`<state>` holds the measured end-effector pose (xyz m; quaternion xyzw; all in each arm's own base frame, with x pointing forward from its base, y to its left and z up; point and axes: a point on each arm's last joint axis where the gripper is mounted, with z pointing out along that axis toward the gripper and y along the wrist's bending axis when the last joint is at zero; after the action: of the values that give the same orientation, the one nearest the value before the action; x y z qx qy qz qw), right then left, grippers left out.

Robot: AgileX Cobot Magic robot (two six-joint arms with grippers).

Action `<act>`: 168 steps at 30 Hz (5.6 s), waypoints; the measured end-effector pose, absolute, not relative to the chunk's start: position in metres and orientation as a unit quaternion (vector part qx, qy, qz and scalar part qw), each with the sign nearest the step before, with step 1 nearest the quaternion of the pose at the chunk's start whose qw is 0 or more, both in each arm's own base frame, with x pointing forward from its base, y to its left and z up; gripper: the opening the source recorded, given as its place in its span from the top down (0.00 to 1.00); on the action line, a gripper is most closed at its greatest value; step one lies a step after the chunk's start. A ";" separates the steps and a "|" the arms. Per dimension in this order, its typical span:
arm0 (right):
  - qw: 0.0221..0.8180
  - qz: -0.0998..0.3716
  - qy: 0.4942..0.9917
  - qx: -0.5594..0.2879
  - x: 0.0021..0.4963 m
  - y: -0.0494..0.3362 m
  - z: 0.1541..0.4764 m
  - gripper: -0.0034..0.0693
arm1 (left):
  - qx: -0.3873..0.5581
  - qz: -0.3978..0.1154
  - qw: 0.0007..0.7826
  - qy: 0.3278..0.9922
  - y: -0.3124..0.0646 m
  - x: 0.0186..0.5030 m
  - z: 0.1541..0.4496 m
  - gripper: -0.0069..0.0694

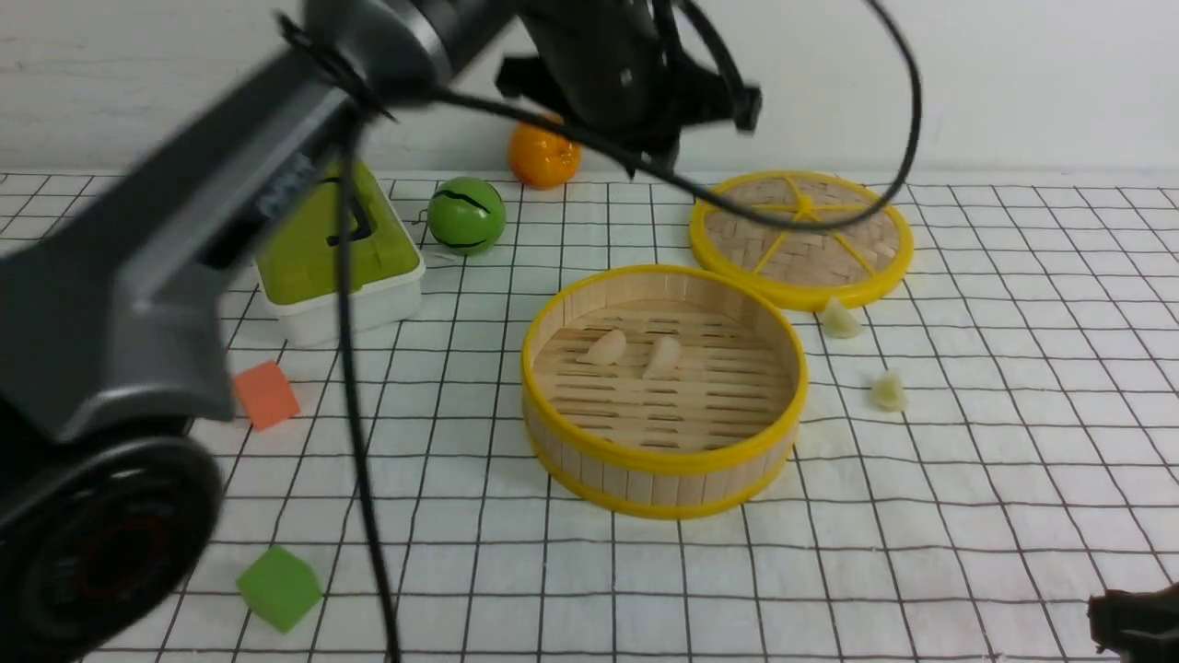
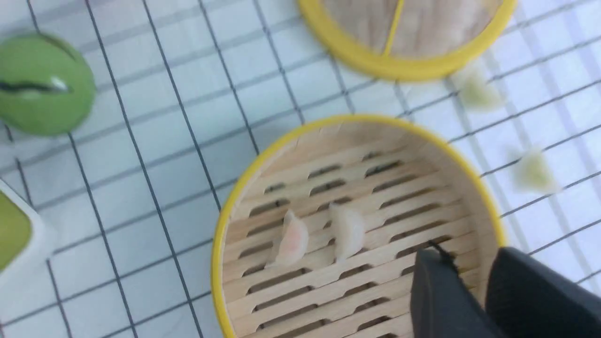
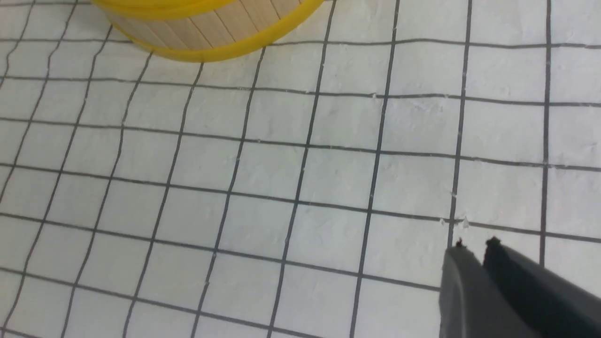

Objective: Put the dumplings into the steamer on the table with the white tablecloth.
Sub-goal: 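Reach for and grasp a dumpling lying on the table beside the steamer, then place the dumpling in the bamboo steamer basket with the right gripper, then reach for and grasp a dumpling lying on the table beside the steamer, then place the dumpling in the bamboo steamer basket with the right gripper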

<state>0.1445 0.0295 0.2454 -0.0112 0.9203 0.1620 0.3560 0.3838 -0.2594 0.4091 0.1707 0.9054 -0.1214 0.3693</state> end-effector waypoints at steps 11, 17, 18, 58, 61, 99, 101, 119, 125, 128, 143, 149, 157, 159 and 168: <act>0.295 0.170 0.940 -0.036 0.235 0.035 0.265 0.74 | 0.188 -0.134 0.412 0.881 -0.161 0.242 0.503 0.93; 0.285 0.165 0.943 -0.046 0.309 0.036 0.262 0.51 | 0.192 -0.080 0.342 0.917 -0.126 0.198 0.410 0.93; 0.289 0.165 0.942 -0.047 0.310 0.036 0.265 0.51 | 0.192 -0.080 0.342 0.917 -0.126 0.198 0.410 0.93; 0.283 0.106 0.944 -0.130 0.507 0.057 0.181 0.71 | 0.070 0.066 0.429 0.898 -0.020 0.107 0.276 0.93; 0.296 0.117 0.940 -0.123 0.494 0.059 0.226 0.71 | 0.066 0.059 0.427 0.900 -0.020 0.107 0.275 0.93; 0.293 0.157 0.943 -0.029 0.444 0.181 0.197 0.32 | 0.067 -0.052 0.468 0.880 -0.036 0.106 0.282 0.91; 0.302 0.158 0.940 -0.031 0.442 0.180 0.209 0.30 | 0.067 -0.052 0.468 0.880 -0.036 0.106 0.282 0.91; 0.200 0.014 0.980 0.001 0.432 0.071 0.216 0.29 | 0.068 -0.063 0.473 0.876 -0.038 0.106 0.283 0.89; 0.200 0.016 0.980 0.018 0.446 0.060 0.181 0.37 | 0.068 -0.063 0.473 0.876 -0.038 0.106 0.283 0.88; 0.206 0.025 0.978 0.024 0.451 0.061 0.173 0.50 | 0.068 -0.063 0.473 0.876 -0.038 0.106 0.283 0.88; 0.210 0.048 0.976 0.040 0.452 0.064 0.170 0.70 | 0.068 -0.064 0.472 0.876 -0.038 0.106 0.283 0.88; 0.262 0.061 0.963 0.023 0.443 0.066 0.222 0.71 | 0.068 -0.064 0.472 0.876 -0.038 0.106 0.283 0.88; 0.296 0.151 0.942 -0.037 0.423 0.124 0.261 0.71 | 0.068 -0.064 0.472 0.876 -0.038 0.106 0.283 0.88; 0.297 0.160 0.940 -0.050 0.423 0.135 0.257 0.71 | 0.068 -0.064 0.472 0.876 -0.038 0.106 0.283 0.88; 0.264 0.165 0.949 -0.053 0.436 0.161 0.197 0.71 | 0.068 -0.065 0.474 0.875 -0.038 0.106 0.284 0.87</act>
<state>0.4360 0.1610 0.1969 -0.0534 0.9487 0.1653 0.2643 0.1062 -0.0383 0.2837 0.0684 0.8754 -0.0653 0.4741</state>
